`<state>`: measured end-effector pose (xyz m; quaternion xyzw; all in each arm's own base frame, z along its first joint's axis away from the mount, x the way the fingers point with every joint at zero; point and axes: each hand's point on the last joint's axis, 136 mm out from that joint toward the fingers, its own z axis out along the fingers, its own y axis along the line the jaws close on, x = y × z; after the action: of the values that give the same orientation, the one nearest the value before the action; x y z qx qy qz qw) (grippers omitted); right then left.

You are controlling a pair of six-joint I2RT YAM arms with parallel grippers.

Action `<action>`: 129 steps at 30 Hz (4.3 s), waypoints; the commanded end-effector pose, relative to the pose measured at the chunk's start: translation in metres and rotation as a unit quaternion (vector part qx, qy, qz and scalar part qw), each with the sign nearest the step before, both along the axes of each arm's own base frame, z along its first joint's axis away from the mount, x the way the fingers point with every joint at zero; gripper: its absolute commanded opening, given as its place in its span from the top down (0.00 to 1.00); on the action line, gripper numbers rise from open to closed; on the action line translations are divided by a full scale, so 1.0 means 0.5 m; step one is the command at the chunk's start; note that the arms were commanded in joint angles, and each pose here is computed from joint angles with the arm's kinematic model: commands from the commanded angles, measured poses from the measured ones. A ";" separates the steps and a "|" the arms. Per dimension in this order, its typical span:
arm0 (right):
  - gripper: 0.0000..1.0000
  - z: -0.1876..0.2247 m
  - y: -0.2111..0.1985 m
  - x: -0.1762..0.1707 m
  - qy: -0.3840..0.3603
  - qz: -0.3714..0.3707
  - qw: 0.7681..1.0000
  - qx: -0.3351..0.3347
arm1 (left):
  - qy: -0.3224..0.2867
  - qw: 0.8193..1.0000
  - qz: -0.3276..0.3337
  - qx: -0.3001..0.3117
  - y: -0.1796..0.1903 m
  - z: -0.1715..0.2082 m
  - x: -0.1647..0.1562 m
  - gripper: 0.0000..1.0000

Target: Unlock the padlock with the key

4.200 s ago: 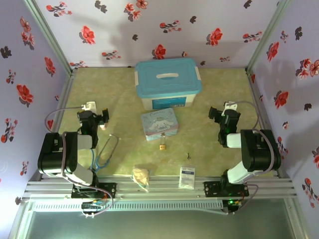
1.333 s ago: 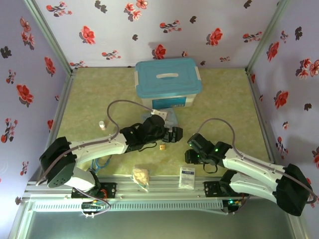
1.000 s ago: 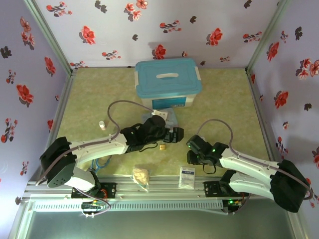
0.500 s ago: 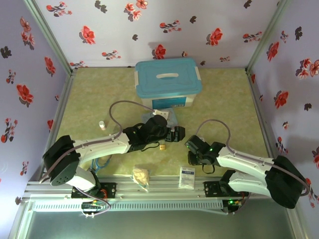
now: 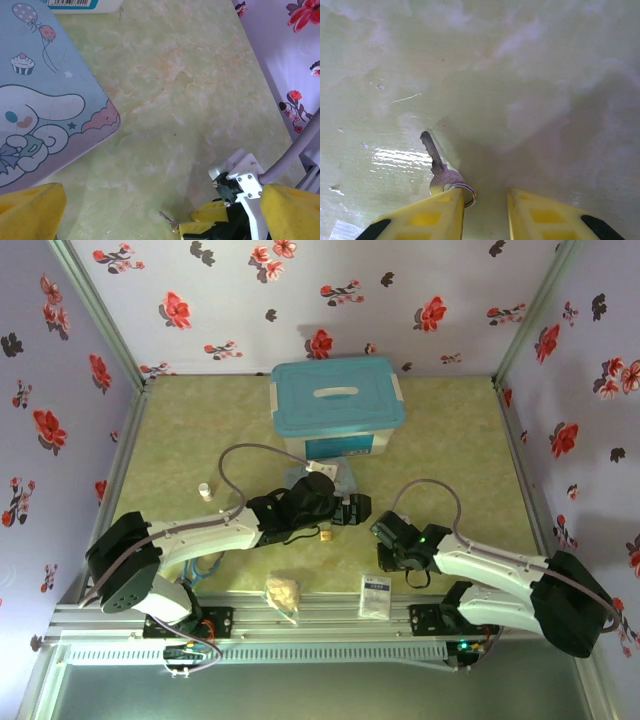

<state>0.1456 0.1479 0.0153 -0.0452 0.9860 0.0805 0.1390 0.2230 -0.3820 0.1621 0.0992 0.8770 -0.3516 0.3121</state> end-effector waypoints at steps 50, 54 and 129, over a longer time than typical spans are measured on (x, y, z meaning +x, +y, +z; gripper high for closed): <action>0.89 -0.026 0.016 -0.009 -0.005 0.023 0.998 -0.056 | 0.004 0.999 0.026 -0.020 0.018 -0.011 0.003 0.00; 0.98 -0.018 0.022 0.003 -0.008 0.025 0.998 -0.051 | 0.000 0.999 0.032 -0.029 0.020 -0.001 0.010 0.00; 1.00 0.379 0.156 0.122 -0.376 0.114 0.867 0.307 | 0.183 0.827 0.228 -0.480 -0.018 0.050 0.019 0.77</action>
<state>0.2077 0.2280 0.2014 -0.1385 0.7775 0.3698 0.4894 0.2299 -0.3915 0.1856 -0.3394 0.6334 -0.6631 0.2097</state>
